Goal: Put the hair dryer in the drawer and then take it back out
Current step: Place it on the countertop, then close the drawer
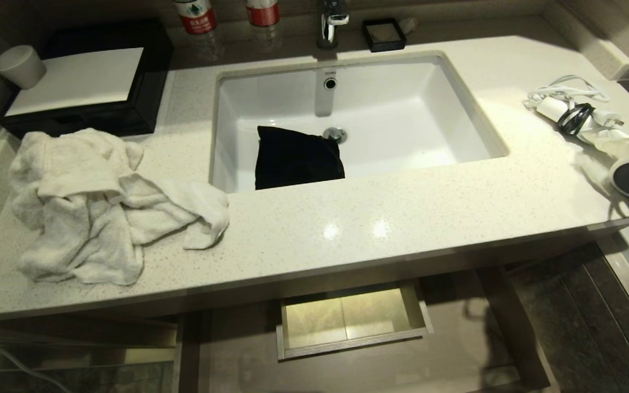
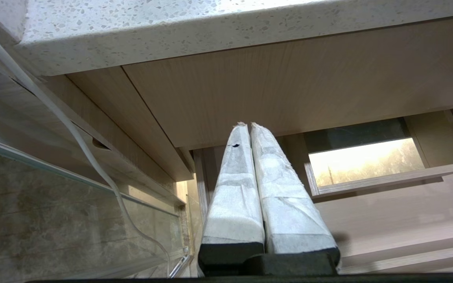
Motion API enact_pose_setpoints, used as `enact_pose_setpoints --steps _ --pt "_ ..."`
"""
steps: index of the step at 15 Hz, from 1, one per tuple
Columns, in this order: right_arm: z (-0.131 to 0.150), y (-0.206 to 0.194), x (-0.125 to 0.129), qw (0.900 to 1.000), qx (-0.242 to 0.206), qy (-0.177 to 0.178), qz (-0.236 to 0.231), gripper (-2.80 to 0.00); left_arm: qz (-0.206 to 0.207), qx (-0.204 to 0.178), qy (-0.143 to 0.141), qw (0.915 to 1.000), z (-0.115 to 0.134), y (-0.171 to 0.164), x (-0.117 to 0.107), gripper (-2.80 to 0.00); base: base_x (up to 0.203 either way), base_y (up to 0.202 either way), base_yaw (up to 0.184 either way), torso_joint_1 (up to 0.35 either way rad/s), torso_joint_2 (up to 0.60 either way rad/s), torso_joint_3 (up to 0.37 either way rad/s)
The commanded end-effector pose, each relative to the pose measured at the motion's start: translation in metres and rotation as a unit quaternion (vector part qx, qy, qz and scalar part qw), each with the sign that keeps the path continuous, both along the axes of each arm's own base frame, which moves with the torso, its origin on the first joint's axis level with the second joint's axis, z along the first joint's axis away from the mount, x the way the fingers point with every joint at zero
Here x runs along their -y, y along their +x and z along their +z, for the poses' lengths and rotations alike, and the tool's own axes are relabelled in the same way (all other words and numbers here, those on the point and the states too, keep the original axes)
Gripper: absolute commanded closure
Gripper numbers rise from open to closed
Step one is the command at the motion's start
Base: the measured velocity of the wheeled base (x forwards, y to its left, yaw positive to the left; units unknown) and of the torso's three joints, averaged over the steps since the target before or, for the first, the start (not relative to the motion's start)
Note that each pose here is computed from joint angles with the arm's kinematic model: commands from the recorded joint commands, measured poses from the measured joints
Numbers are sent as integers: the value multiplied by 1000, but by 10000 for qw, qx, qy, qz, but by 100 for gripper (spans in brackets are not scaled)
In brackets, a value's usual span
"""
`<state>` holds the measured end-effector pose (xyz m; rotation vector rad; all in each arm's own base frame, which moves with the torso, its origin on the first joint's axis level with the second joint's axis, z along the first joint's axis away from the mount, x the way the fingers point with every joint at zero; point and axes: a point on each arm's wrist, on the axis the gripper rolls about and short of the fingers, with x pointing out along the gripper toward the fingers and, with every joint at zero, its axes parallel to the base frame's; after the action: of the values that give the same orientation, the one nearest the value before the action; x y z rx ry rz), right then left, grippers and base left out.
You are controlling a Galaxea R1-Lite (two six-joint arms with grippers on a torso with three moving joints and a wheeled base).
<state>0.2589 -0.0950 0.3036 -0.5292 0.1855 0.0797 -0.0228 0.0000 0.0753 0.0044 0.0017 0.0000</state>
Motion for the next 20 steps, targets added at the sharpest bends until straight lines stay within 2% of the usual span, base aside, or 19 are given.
enact_pose_setpoints --steps 1,5,14,18,20 --pt "9 -36 -14 9998 203 -9 -7 0 0 -4 1 10000 0 0 0 0 0 0 0 0 0 0" --pt "4 -69 -28 9999 115 93 -27 0 0 -1 1 10000 0 0 0 0 0 0 0 0 0 0" --pt "-1 -103 -42 9999 11 142 -55 0 0 -6 1 10000 0 0 0 0 0 0 0 0 0 0" --pt "-8 -116 -47 9987 -391 314 -80 0 0 -7 1 10000 0 0 0 0 0 0 0 0 0 0" --pt "-13 -127 -51 9983 -450 337 -137 0 0 0 1 10000 0 0 0 0 0 0 0 0 0 0"
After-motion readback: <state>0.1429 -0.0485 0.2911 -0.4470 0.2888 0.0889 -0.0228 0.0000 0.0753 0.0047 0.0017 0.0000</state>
